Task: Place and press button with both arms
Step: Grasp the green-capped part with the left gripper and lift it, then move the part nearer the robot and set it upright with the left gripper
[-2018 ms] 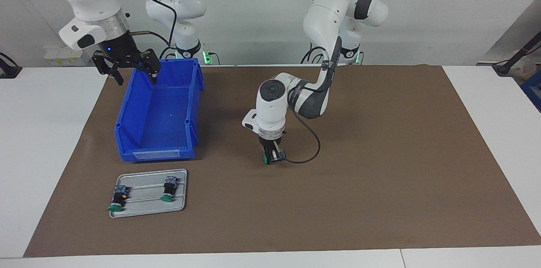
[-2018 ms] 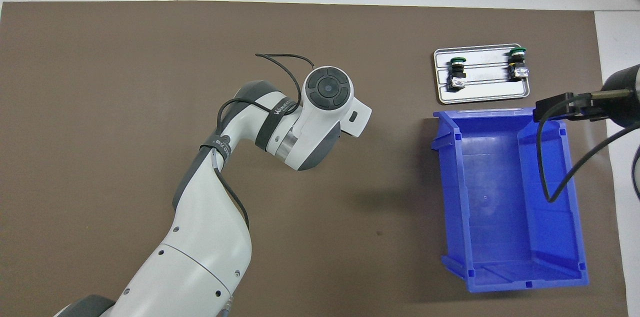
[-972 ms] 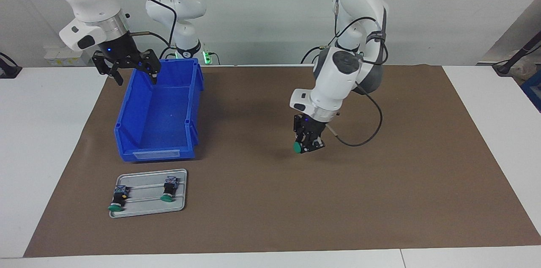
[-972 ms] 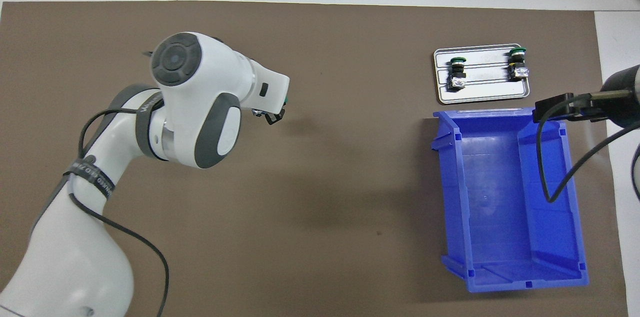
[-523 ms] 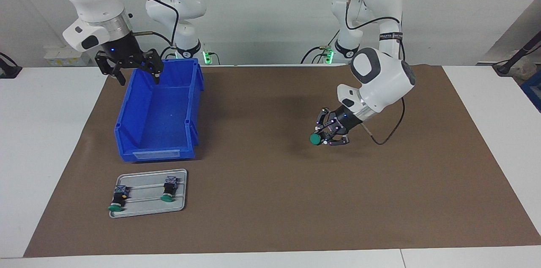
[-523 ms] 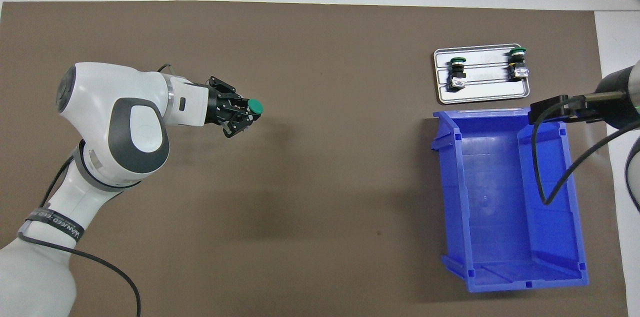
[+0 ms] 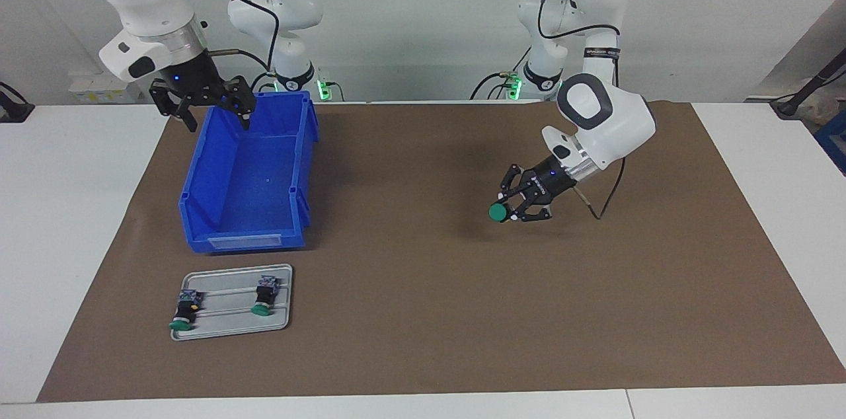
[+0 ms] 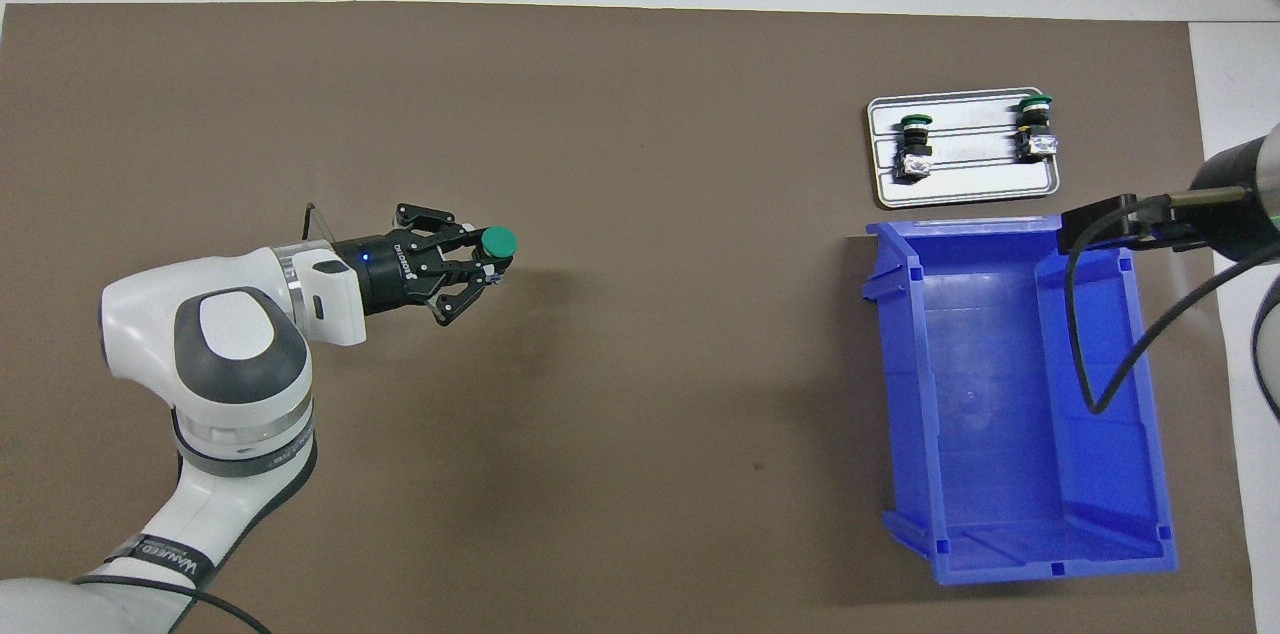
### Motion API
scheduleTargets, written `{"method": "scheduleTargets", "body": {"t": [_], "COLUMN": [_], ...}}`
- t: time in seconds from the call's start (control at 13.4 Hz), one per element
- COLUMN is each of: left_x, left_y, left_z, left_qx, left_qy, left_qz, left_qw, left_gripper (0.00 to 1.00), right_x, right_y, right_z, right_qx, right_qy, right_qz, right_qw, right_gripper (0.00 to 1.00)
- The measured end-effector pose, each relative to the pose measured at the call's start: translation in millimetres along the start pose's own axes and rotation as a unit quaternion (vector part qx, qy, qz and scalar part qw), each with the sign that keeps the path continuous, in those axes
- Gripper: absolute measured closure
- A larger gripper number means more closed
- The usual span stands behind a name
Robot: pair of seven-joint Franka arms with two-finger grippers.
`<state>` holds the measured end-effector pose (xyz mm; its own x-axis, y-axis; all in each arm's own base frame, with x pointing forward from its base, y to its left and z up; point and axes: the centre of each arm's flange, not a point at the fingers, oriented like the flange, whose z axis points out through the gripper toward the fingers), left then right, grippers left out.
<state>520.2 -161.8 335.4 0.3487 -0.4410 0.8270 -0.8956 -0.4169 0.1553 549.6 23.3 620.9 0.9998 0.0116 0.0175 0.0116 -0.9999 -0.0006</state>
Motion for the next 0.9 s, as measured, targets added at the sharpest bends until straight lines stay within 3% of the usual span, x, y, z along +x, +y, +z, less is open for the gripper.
{"method": "scheduleTargets", "body": {"t": [0.3,0.67,0.9], "left_x": [-19.6,-47.9,-67.7], "left_y": [17.0,51.3,66.5], "left_z": [-2.3,24.7,35.3], "left_qx": [0.030,0.080,0.093], "left_qy": [0.064,0.147,0.180], "left_qz": [-0.001,0.003,0.006], "left_qw": [0.997,0.986,0.979], "left_gripper": [0.67,0.67,0.67], "right_x": [0.0,0.0,0.0], "right_y": [0.0,0.0,0.0], "right_z": [0.0,0.0,0.0], "right_qx": [0.000,0.000,0.000], "right_qy": [0.000,0.000,0.000], "right_qz": [0.000,0.000,0.000], "right_qw": [1.000,1.000,1.000], "right_gripper": [0.00,0.00,0.00]}}
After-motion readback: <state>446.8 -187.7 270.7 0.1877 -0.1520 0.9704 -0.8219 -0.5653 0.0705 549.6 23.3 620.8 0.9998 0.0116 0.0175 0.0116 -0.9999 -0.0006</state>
